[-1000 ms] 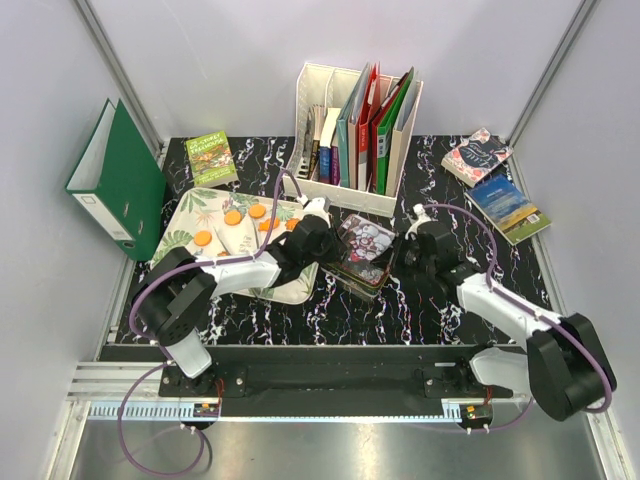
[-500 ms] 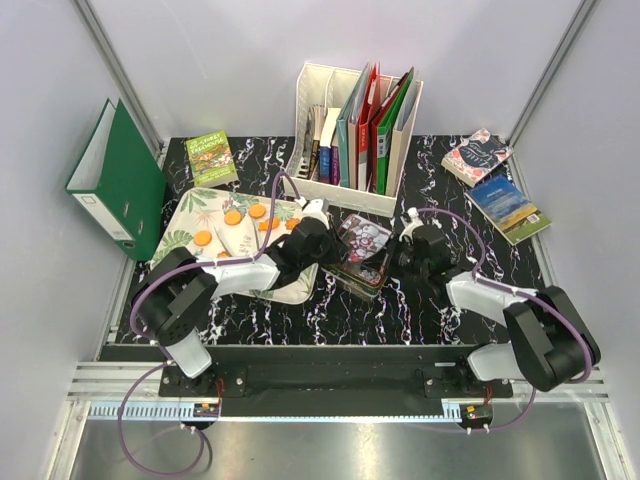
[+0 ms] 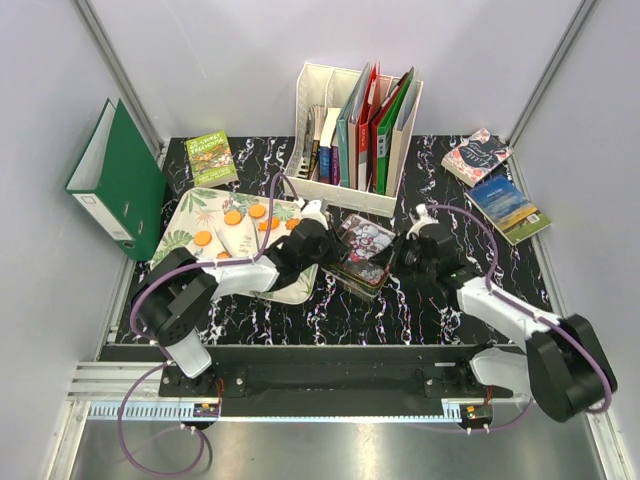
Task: Pack the cookies
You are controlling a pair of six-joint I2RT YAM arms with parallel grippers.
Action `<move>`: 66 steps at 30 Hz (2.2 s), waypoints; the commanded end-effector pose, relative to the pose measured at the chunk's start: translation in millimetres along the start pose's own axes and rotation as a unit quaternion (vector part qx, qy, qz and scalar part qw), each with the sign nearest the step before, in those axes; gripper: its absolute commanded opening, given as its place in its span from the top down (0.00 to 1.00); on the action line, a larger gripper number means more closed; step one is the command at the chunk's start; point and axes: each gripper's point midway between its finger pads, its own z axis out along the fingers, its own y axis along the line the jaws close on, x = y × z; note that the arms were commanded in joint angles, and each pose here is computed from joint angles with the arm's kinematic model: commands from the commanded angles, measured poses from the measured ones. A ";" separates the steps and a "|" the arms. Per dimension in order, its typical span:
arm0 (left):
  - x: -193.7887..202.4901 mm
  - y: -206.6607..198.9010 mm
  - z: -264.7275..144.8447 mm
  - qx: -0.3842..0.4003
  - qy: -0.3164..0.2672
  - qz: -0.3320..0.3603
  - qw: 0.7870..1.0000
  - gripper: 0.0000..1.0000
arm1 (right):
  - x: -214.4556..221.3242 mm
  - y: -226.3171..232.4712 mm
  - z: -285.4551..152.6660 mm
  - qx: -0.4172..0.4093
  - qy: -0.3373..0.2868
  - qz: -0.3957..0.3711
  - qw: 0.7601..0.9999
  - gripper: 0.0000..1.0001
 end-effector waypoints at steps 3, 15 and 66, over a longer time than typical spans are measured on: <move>26.3 23.1 -4.5 -0.025 0.033 -0.008 0.999 0.80 | 84.7 -75.3 24.2 0.088 0.117 0.050 0.988 0.99; 10.6 16.0 -18.9 -0.009 0.003 -0.002 1.000 0.81 | 9.2 0.3 11.7 -0.001 0.016 0.024 1.000 0.95; -60.0 38.9 -105.7 -0.141 -0.080 0.043 0.986 0.01 | -46.6 25.1 -40.3 0.051 -0.076 -0.078 0.993 0.37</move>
